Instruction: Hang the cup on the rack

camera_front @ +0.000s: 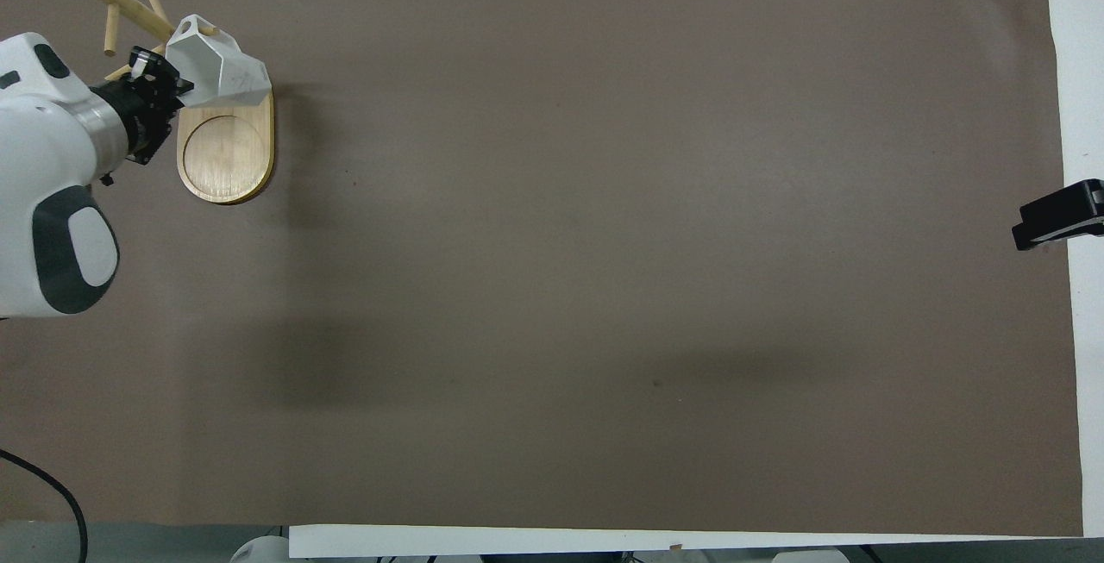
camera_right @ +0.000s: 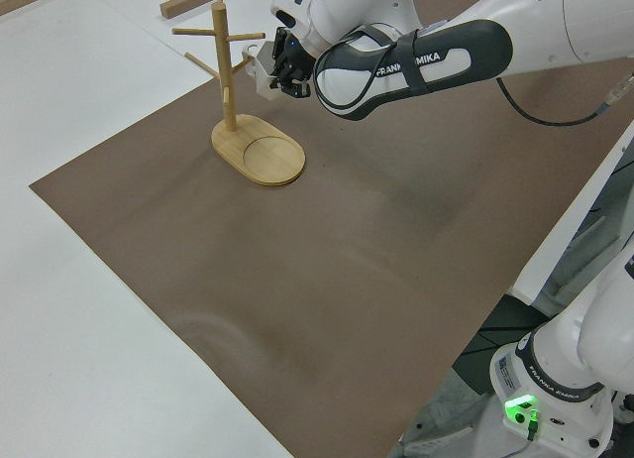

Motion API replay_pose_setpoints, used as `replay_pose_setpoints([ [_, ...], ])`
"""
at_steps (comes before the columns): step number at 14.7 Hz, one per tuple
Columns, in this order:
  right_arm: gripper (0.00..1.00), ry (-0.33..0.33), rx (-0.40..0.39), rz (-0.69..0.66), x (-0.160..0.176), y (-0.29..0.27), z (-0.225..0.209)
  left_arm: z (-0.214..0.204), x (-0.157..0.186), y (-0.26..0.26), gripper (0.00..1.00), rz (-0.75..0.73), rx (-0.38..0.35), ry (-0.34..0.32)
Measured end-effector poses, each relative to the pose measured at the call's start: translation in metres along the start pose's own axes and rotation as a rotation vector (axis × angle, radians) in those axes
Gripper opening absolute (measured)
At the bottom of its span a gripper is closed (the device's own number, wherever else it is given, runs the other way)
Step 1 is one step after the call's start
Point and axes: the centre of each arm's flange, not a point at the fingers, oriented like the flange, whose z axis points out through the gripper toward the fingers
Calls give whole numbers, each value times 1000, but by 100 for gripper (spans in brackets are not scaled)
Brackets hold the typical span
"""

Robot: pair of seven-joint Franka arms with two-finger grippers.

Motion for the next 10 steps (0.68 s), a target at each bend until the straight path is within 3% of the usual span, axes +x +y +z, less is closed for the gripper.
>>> replay_pose_setpoints([
  [6, 100, 0, 2, 20, -2, 9, 0, -9, 7, 5, 94, 72, 135, -69],
  [7, 100, 0, 2, 20, -2, 9, 0, -19, 10, 10, 100, 76, 172, -88],
  [10, 100, 1, 2, 22, -2, 10, 0, -69, 22, 32, 100, 169, 284, -104],
])
